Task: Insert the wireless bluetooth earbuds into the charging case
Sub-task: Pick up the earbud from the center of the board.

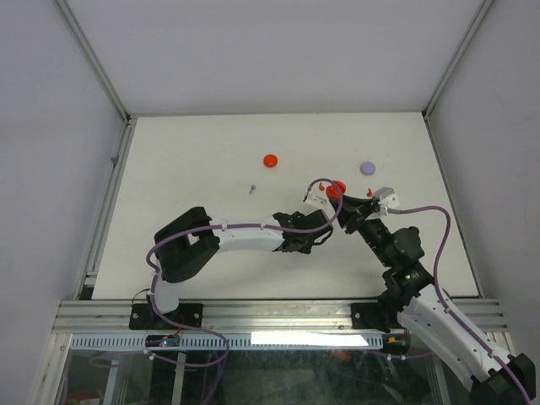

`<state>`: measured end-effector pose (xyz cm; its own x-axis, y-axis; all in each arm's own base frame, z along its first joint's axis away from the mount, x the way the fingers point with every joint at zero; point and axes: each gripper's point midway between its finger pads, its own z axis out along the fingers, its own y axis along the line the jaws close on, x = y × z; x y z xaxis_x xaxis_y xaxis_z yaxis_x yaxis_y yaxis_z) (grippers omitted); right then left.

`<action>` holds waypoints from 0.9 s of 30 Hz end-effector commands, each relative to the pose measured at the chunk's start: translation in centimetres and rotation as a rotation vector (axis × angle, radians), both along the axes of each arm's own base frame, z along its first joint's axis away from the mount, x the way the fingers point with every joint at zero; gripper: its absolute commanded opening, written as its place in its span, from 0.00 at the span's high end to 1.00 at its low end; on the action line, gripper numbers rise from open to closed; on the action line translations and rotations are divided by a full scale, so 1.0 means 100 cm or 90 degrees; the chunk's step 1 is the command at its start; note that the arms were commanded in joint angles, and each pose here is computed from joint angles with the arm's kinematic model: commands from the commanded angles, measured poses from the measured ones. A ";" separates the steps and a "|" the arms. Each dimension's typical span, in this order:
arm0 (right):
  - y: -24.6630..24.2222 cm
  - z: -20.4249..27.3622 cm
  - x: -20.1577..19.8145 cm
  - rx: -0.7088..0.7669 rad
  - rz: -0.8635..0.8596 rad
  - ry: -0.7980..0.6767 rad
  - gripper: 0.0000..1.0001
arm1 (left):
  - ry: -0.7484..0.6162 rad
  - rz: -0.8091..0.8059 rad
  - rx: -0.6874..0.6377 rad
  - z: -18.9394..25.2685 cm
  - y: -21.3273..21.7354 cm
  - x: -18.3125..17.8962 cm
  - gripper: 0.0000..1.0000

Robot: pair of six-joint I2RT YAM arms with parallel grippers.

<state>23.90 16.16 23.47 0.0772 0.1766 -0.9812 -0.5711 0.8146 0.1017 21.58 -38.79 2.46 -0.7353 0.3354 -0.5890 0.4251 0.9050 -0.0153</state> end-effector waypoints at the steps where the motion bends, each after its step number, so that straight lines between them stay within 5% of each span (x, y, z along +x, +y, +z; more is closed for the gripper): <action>1: -0.001 0.024 -0.001 0.015 0.002 -0.037 1.00 | 0.007 -0.011 -0.007 0.000 -0.010 0.003 0.68; 17: 0.000 0.023 -0.001 0.016 0.004 -0.035 1.00 | 0.037 -0.004 0.014 0.000 -0.001 -0.005 0.81; 27: 0.011 0.016 0.001 0.020 0.032 -0.024 1.00 | -0.017 0.051 0.005 0.029 0.024 0.006 0.86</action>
<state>24.06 16.72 22.44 0.0425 0.1572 -0.9866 -0.5858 0.8039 0.1029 21.66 -38.76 2.60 -0.7430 0.3385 -0.5774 0.4156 0.9095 -0.0017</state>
